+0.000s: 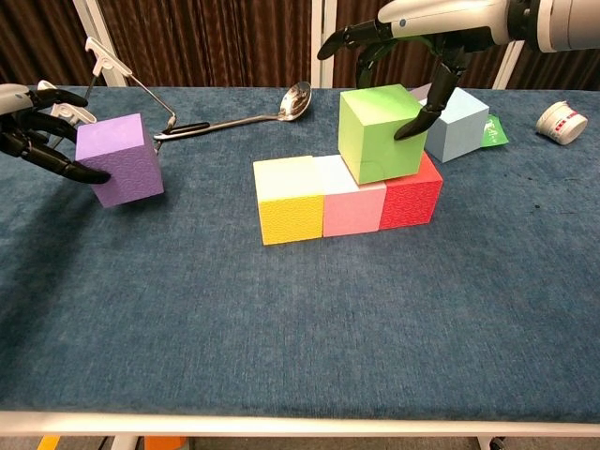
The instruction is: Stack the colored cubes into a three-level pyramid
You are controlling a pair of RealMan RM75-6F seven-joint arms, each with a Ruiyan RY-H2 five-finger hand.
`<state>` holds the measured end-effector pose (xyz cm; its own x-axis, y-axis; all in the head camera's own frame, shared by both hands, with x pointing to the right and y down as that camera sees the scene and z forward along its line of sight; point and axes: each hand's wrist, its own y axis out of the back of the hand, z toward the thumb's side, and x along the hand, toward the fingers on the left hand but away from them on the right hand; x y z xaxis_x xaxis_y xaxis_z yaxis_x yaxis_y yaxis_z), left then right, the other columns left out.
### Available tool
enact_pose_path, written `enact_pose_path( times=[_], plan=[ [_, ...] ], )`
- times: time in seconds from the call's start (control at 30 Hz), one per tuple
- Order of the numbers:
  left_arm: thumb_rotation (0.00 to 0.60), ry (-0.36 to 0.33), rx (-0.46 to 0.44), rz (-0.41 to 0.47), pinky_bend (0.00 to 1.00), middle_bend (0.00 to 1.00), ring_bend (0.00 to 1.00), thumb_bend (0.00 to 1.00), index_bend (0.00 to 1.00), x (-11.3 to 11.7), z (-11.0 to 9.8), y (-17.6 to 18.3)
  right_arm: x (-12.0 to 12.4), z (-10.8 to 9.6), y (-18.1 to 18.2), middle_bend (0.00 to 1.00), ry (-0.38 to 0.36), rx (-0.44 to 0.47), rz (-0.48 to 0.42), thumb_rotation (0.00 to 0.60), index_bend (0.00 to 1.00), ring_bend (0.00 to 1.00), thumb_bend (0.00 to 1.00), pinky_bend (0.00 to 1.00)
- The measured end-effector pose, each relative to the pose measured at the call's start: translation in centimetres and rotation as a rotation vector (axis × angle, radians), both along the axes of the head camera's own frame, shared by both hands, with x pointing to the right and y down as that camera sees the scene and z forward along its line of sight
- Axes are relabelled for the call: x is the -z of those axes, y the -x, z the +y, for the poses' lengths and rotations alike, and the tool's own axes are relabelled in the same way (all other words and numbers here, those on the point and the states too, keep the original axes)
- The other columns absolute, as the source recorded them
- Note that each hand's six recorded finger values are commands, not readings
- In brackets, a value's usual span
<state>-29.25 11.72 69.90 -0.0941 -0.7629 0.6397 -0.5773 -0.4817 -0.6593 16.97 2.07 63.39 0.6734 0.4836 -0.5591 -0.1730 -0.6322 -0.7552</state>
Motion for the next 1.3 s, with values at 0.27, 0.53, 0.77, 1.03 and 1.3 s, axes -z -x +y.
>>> enact_pose_path(
  times=[0.27, 0.53, 0.77, 1.03, 1.3],
  plan=[
    [0.6, -0.003, 0.002, 0.004, 0.11, 0.5, 0.11, 0.15, 0.1, 0.22, 0.06, 0.18, -0.15, 0.57, -0.18, 0.44, 0.011, -0.014, 0.015, 0.6, 0.0, 0.0, 0.17, 0.0],
    [0.6, -0.003, 0.007, 0.009, 0.11, 0.5, 0.11, 0.15, 0.1, 0.31, 0.14, 0.35, -0.29, 0.69, -0.01, 0.44, 0.012, -0.018, 0.023, 0.6, 0.0, 0.0, 0.17, 0.0],
    [0.6, 0.001, 0.008, 0.009, 0.11, 0.5, 0.11, 0.15, 0.1, 0.23, 0.21, 0.5, -0.25, 0.63, 0.18, 0.44, 0.01, -0.025, 0.021, 0.6, 0.0, 0.0, 0.16, 0.0],
    [0.6, 0.001, 0.006, 0.012, 0.11, 0.5, 0.11, 0.15, 0.1, 0.23, 0.35, 0.52, -0.46, 0.73, 0.13, 0.43, 0.008, -0.032, 0.032, 0.6, 0.0, 0.0, 0.16, 0.0],
    [0.6, 0.006, 0.005, 0.011, 0.11, 0.5, 0.11, 0.15, 0.1, 0.16, 0.46, 0.61, -0.53, 0.6, 0.29, 0.43, 0.008, -0.041, 0.029, 0.6, 0.0, 0.0, 0.16, 0.0]
  ],
)
